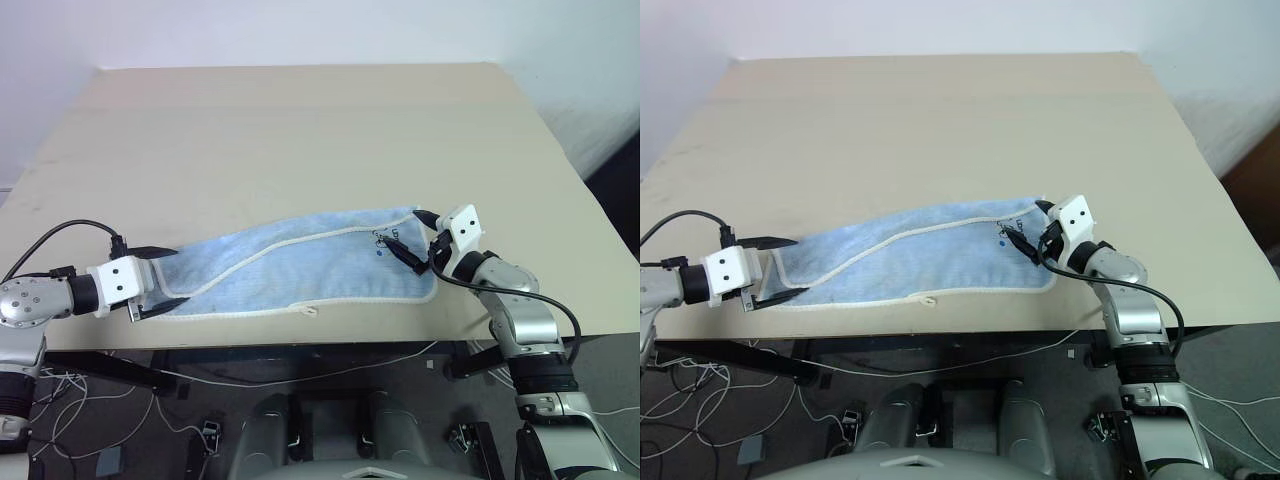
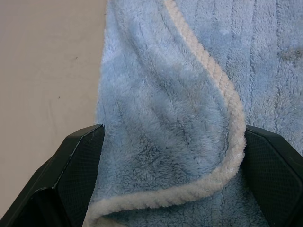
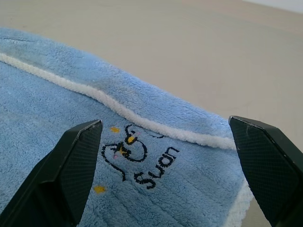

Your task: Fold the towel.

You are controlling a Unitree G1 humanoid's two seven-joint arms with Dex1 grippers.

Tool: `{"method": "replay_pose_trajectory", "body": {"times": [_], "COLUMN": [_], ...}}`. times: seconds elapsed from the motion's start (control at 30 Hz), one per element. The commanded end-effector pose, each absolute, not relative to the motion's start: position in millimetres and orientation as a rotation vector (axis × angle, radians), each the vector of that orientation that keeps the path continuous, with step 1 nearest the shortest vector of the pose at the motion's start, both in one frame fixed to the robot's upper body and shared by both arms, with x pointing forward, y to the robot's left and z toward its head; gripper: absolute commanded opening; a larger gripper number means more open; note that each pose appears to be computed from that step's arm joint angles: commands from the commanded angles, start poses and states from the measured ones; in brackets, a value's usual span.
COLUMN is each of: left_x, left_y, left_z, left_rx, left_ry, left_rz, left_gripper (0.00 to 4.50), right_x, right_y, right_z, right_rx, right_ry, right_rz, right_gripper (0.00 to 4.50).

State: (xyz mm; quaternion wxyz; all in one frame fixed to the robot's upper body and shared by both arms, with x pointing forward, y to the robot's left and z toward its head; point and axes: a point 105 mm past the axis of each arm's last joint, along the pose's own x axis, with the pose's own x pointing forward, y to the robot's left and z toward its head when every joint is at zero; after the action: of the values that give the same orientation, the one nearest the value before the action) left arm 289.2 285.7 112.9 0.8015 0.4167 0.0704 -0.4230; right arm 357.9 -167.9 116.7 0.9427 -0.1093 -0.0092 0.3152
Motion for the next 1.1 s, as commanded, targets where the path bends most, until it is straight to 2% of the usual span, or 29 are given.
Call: {"method": "replay_pose_trajectory", "body": {"times": [0.03, 0.23, 0.43, 0.57, 0.7, 0.97, 1.1], "left_x": [284.0, 276.1, 273.5, 278.1, 287.9, 294.3, 294.9], "left_y": [285.9, 284.0, 282.4, 283.4, 278.6, 272.9, 269.1], "left_z": [106.0, 102.8, 104.4, 111.3, 135.8, 149.6, 150.0], "left_rx": [0.883, 0.85, 0.815, 0.744, 0.599, 0.539, 0.526], "left_ry": [0.168, 0.177, 0.174, 0.165, 0.085, 0.042, 0.028], "left_rz": [-0.923, -0.959, -0.962, -0.919, -0.861, -0.824, -0.817], "left_gripper": [4.1, 2.28, 0.15, 0.04, 0.04, 0.04, 0.04], "right_x": [359.1, 360.7, 361.4, 362.7, 366.1, 384.3, 392.8], "right_y": [-166.6, -165.3, -166.4, -167.0, -169.5, -194.2, -202.9], "right_z": [133.8, 135.8, 137.4, 141.4, 149.3, 141.9, 139.3], "right_rx": [-0.234, -0.237, -0.246, -0.267, -0.327, -0.871, -1.019], "right_ry": [-0.075, -0.081, -0.083, -0.091, -0.109, -0.074, -0.07], "right_rz": [0.644, 0.65, 0.653, 0.658, 0.655, 0.616, 0.603], "right_gripper": [4.5, 4.5, 4.5, 4.5, 4.5, 4.5, 4.5]}}
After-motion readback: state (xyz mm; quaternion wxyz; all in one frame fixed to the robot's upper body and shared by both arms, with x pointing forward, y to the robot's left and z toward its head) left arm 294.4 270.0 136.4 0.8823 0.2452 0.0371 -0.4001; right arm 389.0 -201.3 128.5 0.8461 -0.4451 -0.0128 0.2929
